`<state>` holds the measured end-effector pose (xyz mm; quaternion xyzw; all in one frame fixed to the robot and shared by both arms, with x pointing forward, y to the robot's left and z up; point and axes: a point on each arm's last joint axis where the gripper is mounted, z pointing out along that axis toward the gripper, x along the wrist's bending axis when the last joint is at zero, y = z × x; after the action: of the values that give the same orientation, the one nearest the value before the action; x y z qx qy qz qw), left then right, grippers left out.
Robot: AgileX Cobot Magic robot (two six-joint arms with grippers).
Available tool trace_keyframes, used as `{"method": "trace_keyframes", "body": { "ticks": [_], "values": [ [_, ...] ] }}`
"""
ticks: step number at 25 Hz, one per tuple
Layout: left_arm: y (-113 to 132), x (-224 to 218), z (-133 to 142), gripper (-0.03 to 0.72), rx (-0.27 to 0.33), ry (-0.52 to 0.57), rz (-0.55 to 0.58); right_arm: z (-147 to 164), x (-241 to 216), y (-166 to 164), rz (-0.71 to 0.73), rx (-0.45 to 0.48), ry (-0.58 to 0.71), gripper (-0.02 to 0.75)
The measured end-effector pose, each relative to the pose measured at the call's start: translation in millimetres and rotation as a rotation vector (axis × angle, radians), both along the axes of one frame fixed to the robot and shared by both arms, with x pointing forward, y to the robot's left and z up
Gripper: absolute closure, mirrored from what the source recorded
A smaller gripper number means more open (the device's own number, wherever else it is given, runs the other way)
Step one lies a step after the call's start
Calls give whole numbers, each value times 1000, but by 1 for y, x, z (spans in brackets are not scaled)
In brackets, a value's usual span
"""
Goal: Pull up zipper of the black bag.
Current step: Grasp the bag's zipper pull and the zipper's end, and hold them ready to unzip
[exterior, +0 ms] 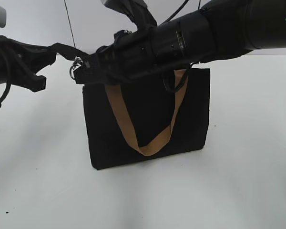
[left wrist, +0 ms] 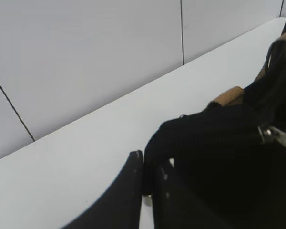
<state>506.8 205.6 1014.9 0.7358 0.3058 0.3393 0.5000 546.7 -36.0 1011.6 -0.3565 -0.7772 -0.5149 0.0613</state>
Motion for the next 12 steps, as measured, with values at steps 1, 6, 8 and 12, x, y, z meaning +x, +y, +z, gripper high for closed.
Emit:
{"method": "trace_keyframes", "body": {
  "ticks": [1, 6, 8, 12],
  "values": [
    [0, 0, 0, 662, 2, 0, -1, 0, -1, 0, 9, 5, 6, 751],
    [1, 0, -3, 662, 33, 16, 3, 1, -2, -1, 17, 26, 46, 751],
    [2, 0, -5, 662, 50, 33, 16, 2, 2, -5, -1, 33, 59, 751],
    [5, 0, -8, 662, 74, 57, 35, 8, 10, -19, -48, 49, 67, 751]
  ]
}}
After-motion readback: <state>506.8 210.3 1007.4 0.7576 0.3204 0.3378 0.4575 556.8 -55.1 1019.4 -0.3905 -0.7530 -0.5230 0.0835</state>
